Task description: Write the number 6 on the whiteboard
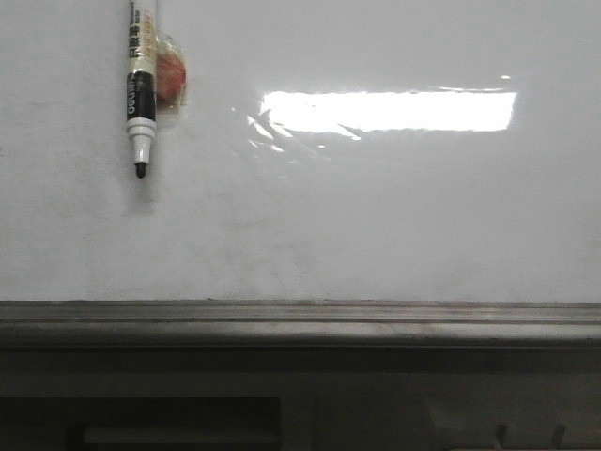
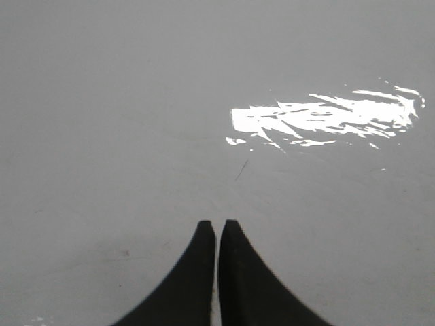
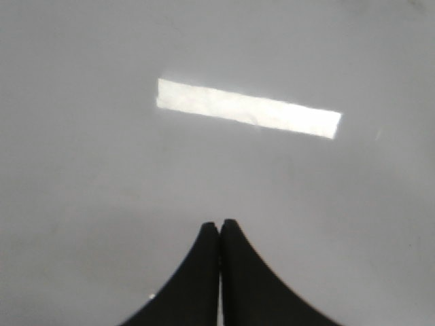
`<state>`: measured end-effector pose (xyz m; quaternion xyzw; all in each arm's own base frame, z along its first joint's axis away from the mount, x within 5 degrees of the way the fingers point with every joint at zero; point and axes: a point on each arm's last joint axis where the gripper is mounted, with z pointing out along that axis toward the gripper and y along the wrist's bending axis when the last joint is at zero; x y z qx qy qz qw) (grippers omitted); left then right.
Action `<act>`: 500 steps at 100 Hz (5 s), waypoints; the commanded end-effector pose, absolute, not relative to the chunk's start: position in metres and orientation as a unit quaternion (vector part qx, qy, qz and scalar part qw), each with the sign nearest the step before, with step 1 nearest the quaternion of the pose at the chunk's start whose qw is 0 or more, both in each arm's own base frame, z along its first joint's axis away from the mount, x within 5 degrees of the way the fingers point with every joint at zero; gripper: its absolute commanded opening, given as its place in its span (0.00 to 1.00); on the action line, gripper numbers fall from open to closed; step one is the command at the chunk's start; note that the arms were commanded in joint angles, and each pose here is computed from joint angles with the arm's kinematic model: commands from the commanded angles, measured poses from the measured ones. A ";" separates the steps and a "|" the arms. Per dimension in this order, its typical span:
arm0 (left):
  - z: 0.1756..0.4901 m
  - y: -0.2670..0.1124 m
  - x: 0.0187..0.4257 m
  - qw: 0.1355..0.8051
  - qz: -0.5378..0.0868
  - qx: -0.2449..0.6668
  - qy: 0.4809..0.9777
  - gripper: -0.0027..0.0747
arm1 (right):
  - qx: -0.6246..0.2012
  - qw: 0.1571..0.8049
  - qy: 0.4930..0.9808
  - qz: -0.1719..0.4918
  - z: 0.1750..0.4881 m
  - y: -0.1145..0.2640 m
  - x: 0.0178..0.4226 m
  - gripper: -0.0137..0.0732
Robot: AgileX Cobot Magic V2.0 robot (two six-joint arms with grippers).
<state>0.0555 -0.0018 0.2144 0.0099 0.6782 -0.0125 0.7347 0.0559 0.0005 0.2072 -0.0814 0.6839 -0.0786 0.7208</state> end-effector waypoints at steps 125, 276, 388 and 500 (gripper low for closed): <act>0.209 -0.001 0.054 0.761 -0.058 -0.035 0.645 0.01 | -0.026 0.763 0.645 -0.035 0.211 -0.001 0.054 0.10; 0.314 -0.066 0.121 0.531 -0.296 0.070 0.791 0.66 | 0.012 0.552 0.821 0.147 0.311 0.021 0.111 0.73; 0.302 -0.142 0.186 0.489 -0.281 0.153 0.812 0.01 | 0.012 0.546 0.824 0.152 0.310 0.022 0.110 0.73; 0.320 -0.190 0.138 0.398 -0.224 0.502 0.735 0.01 | -0.346 0.271 0.795 0.418 0.363 0.155 0.207 0.66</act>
